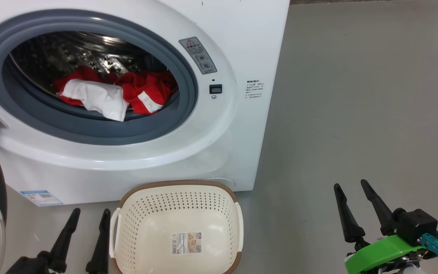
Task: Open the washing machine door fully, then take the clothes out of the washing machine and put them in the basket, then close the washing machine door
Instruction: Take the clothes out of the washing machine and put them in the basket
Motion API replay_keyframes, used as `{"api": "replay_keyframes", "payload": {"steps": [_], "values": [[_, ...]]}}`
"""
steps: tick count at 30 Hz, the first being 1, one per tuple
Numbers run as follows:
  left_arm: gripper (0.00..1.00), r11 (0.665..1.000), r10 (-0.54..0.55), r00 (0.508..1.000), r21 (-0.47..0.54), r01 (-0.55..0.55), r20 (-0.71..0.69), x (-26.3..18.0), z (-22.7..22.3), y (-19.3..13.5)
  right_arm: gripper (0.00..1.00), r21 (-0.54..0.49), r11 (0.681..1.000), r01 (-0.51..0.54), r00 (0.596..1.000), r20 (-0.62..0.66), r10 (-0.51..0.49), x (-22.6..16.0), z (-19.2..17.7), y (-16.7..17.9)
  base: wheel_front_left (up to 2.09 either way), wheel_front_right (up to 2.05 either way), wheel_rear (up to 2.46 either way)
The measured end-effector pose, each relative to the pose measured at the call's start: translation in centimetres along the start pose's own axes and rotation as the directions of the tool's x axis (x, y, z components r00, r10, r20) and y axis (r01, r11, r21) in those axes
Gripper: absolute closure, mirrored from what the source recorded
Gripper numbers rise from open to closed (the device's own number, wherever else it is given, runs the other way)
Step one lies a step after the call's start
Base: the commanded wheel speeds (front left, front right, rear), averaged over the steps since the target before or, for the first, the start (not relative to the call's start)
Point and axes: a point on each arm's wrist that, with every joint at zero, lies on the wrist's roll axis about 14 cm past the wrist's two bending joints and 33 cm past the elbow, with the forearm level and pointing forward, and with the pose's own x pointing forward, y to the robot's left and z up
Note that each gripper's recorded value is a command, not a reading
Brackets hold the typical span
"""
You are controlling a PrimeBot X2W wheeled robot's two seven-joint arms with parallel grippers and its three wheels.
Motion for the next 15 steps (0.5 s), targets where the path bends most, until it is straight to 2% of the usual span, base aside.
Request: {"api": "replay_keyframes", "payload": {"steps": [10, 15], "values": [[0.00, 1.000, 0.004, 0.999, -0.005, -0.004, -0.033, 0.4, -1.2, 0.1, 0.00, 0.006, 1.000, 0.007, 1.000, -0.013, -0.007, 0.2, -0.5, -0.1, 0.00, 0.00, 0.00], [0.00, 1.000, -0.029, 0.999, 0.010, 0.029, -0.029, 2.9, -1.2, -0.7, 0.00, 0.012, 1.000, 0.017, 0.999, -0.033, -0.017, 0.5, -1.2, -0.3, 0.00, 0.00, 0.00]]}}
